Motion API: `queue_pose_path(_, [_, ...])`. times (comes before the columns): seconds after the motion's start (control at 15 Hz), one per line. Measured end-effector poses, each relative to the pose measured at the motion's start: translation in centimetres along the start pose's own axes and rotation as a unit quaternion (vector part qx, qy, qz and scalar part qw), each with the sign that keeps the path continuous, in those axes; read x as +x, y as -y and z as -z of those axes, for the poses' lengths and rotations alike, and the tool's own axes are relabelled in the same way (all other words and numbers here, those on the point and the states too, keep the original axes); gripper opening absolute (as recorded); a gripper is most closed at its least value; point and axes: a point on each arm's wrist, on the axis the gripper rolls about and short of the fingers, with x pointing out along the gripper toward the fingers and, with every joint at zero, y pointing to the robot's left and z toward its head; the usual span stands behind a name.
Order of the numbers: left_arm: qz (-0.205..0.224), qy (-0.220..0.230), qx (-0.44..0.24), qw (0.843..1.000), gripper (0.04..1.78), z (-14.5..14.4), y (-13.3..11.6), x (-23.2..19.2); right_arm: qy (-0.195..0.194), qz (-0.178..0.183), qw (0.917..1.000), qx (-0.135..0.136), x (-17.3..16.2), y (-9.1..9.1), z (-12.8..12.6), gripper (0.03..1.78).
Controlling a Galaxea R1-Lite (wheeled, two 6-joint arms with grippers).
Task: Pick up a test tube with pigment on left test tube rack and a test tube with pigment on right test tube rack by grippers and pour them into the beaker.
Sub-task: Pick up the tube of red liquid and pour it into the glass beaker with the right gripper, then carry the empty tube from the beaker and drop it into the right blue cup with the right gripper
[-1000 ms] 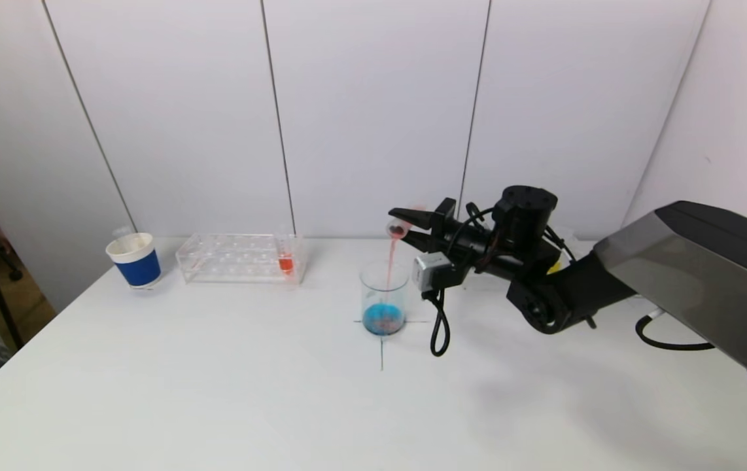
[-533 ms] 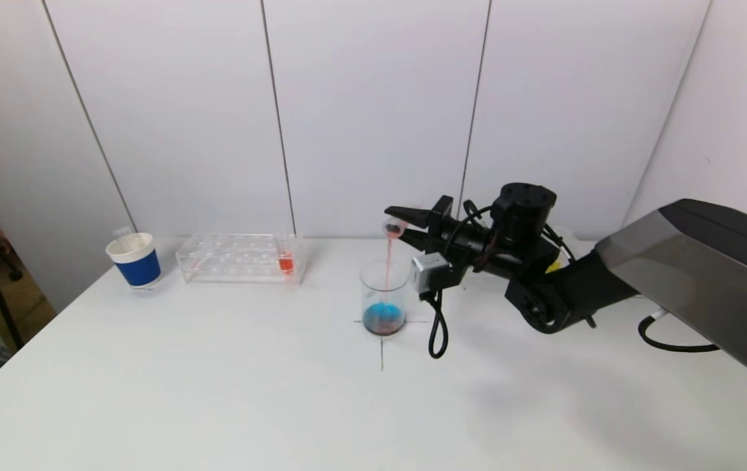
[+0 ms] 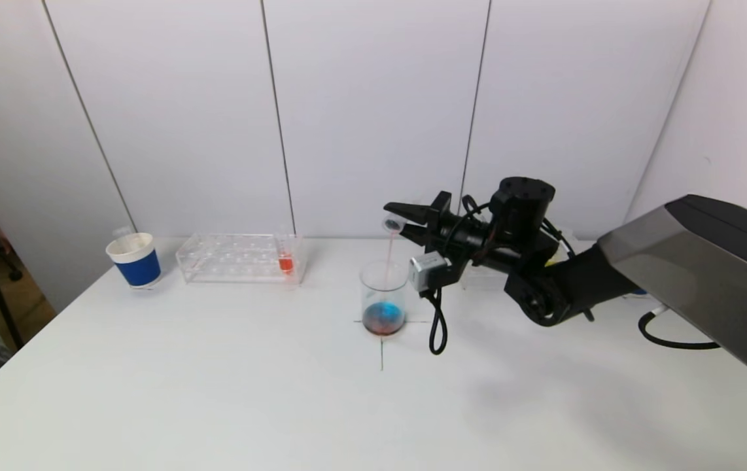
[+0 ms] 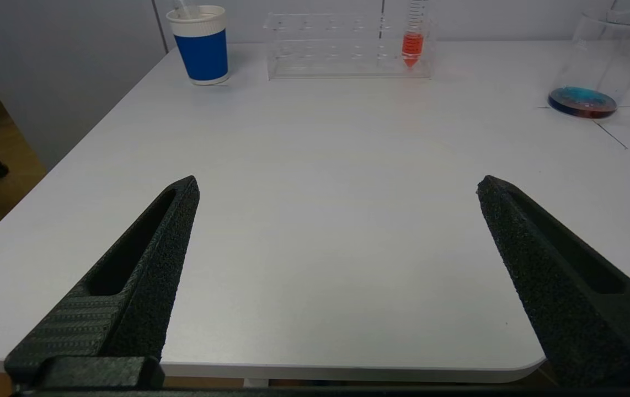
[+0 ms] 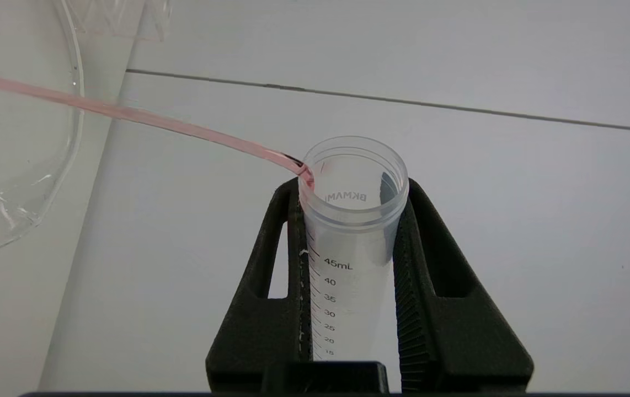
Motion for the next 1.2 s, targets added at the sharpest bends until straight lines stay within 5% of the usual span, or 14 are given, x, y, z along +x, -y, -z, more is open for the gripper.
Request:
queue_pose_path(0.4, [0.000, 0.000, 0.000, 1.000, 1.76, 0.0, 0.0, 0.0, 0.000, -0.002, 0.9991, -0.041, 0.1, 0.0, 0.1, 0.48])
queue_pose_path(0.8, [0.000, 0.000, 0.000, 1.000, 1.76, 0.0, 0.0, 0.0, -0.004, -0.002, 0.9993, -0.036, 0.2, 0.0, 0.1, 0.48])
queue_pose_path(1.0, [0.000, 0.000, 0.000, 1.000, 1.76, 0.0, 0.0, 0.0, -0.015, 0.003, 0.9998, 0.015, 0.3, 0.2, 0.0, 0.48])
queue_pose_path(1.2, [0.000, 0.000, 0.000, 1.000, 1.76, 0.0, 0.0, 0.0, -0.059, 0.041, 0.9913, 0.110, 0.6, 1.6, -0.6, 0.48])
